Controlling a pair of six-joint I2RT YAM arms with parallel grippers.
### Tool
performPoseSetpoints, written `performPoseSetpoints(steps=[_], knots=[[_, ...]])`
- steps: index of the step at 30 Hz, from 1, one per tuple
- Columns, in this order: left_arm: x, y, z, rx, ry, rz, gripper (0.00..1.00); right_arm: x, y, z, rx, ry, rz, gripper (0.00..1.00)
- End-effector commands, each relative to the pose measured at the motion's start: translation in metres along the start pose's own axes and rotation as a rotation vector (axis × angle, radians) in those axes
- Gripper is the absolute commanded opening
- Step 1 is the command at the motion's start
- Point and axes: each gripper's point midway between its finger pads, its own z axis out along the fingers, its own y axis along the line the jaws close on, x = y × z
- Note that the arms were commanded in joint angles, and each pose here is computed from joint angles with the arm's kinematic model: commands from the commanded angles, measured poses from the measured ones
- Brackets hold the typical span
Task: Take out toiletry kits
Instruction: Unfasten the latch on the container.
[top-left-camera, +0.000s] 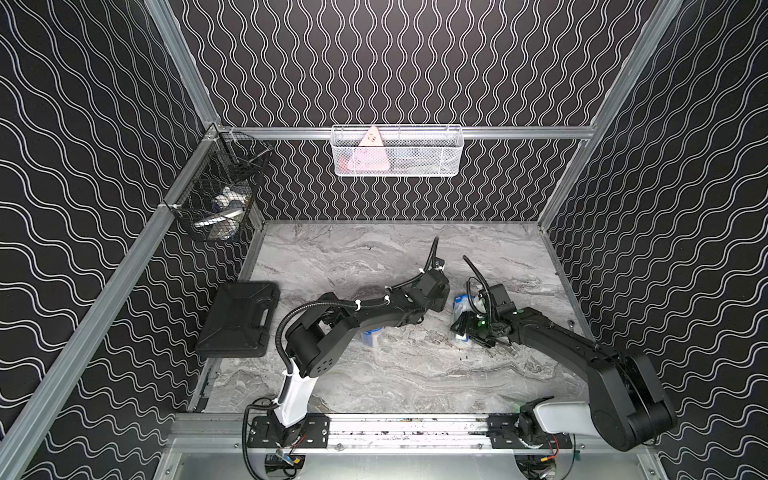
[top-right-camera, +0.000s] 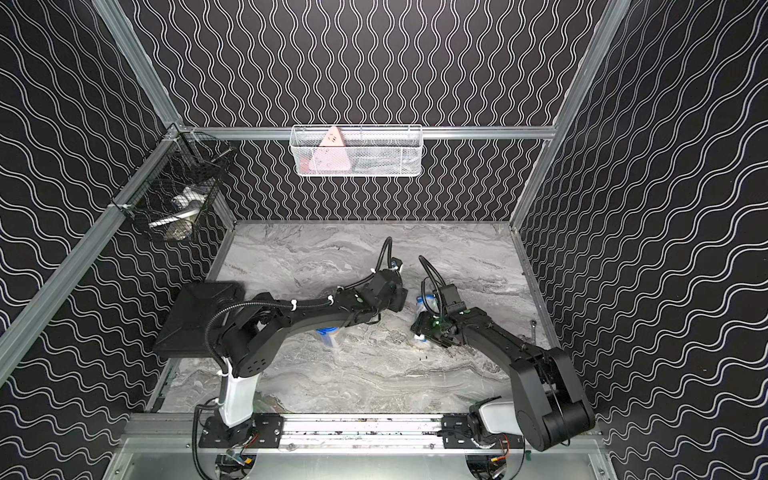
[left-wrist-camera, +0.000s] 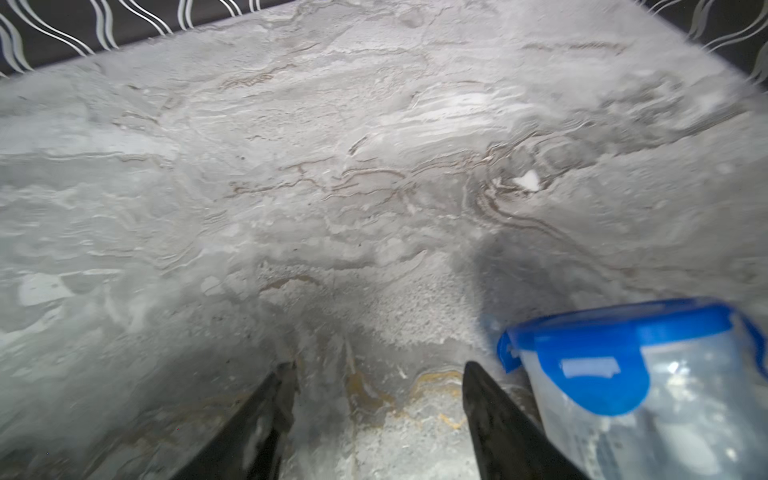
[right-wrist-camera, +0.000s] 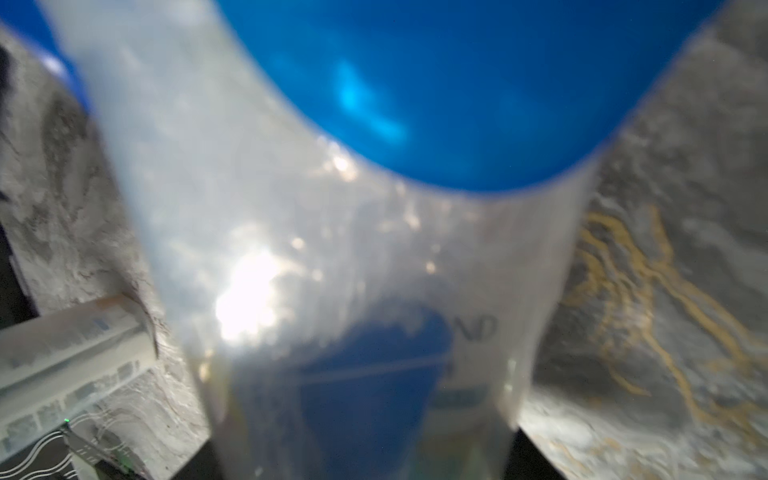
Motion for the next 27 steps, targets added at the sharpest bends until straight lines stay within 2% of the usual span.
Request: performPoseSetpoints(steps=[1,4,7,9,11,16,19,22,27], knots=[[-0.002,-0.011,-0.011,0.122,0.092,-0.155,0.65,0.004,-0.006,-0.007,0.019,-0.02,-0.022,0.37],[-0.005,-0.011,-0.027,0.215,0.135,-0.29,0.66,-0.009,0.011,-0.022,-0.042,-0.148,-0.085,0.4],[-0.017,-0.02,-0.053,0.31,0.1,-0.308,0.73,-0.013,0.027,-0.032,-0.077,-0.197,-0.127,0.4],[-0.025,-0.023,-0.066,0.335,0.067,-0.251,0.74,-0.009,0.03,-0.027,-0.051,-0.167,-0.148,0.4],[-0.024,-0.023,-0.066,0.306,0.048,-0.155,0.74,-0.007,0.021,-0.02,0.012,-0.13,-0.138,0.38],[0.008,-0.028,-0.046,0.166,0.121,0.103,0.72,0.02,0.014,-0.01,0.078,-0.014,-0.146,0.38],[0.028,-0.042,-0.038,0.14,0.144,0.184,0.71,0.031,0.01,-0.007,0.085,0.033,-0.15,0.38],[0.041,-0.05,-0.03,0.121,0.136,0.221,0.71,0.037,0.009,-0.007,0.078,0.061,-0.153,0.38],[0.045,-0.039,-0.017,0.045,0.096,0.192,0.71,0.043,0.012,-0.004,0.063,0.102,-0.153,0.38]])
